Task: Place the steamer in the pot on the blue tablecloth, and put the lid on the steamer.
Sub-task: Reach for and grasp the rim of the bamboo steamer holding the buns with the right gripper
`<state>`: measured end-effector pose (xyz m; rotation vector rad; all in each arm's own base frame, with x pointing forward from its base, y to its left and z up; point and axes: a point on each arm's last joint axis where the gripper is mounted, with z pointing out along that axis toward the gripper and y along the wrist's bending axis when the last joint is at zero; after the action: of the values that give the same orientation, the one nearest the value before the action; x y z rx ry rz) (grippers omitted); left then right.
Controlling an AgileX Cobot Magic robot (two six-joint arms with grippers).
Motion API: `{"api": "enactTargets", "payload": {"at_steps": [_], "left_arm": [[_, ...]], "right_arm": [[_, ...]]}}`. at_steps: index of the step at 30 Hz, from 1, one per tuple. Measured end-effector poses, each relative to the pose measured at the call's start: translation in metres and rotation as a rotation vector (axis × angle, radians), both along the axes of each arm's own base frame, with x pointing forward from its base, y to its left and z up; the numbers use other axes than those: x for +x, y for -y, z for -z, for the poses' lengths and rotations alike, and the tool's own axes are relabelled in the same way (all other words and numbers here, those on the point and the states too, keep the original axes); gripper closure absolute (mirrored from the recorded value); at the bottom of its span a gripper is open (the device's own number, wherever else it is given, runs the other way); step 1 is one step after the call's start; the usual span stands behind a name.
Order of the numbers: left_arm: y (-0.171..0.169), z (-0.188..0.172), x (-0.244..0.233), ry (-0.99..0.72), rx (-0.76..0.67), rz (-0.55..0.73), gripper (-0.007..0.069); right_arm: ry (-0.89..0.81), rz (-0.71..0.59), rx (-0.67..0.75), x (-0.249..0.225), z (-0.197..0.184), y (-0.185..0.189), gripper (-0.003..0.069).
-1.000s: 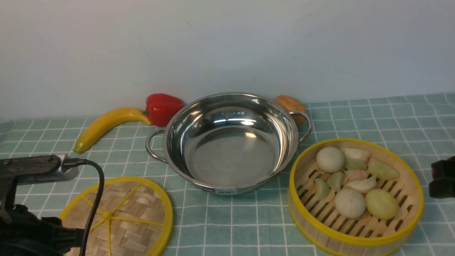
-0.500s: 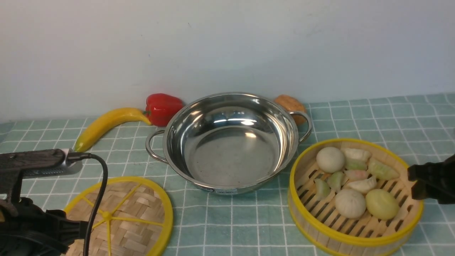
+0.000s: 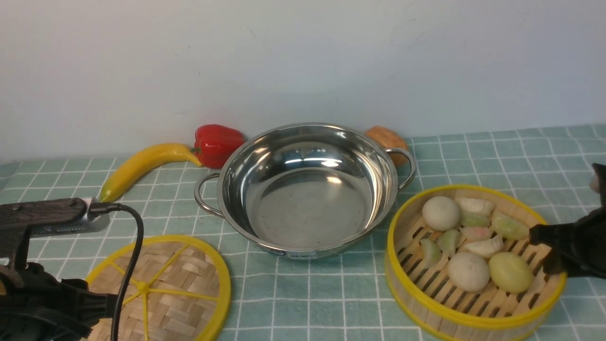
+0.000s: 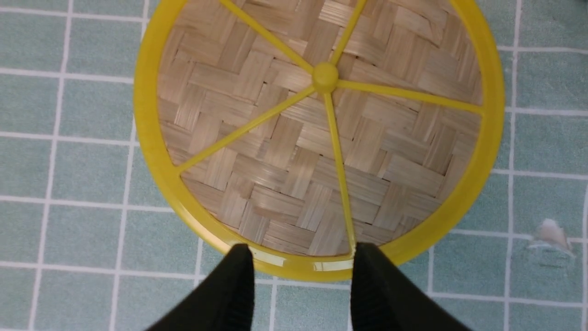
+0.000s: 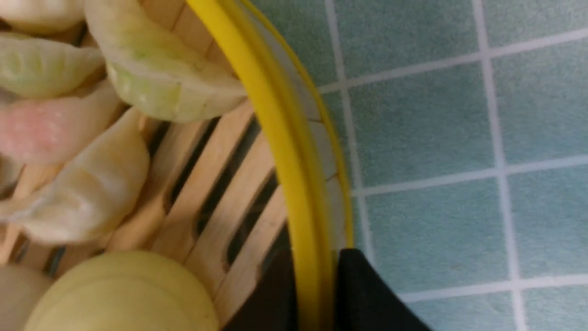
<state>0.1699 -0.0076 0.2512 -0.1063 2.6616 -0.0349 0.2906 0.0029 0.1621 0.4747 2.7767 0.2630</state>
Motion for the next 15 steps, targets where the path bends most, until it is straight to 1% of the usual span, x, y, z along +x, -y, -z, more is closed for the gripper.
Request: {"api": "enactTargets", "payload": {"at_steps": [3,6,12,15], "left_arm": [[0.0,0.0,0.0,0.002,0.0,0.0,0.0341],[0.0,0.0,0.0,0.003,0.0,0.0,0.0341],[0.0,0.0,0.0,0.003,0.0,0.0,0.0341],[0.0,0.0,0.0,0.003,0.0,0.0,0.0341]], "right_arm": [[-0.021,-0.051,-0.03,0.0,-0.002,0.001,0.0584],[-0.062,-0.082,-0.039,0.0,-0.006,0.001,0.0584],[-0.205,-0.169,-0.066,0.004,-0.031,0.003,0.0584],[-0.241,-0.19,-0.073,0.008,-0.046,0.004,0.0584]]}}
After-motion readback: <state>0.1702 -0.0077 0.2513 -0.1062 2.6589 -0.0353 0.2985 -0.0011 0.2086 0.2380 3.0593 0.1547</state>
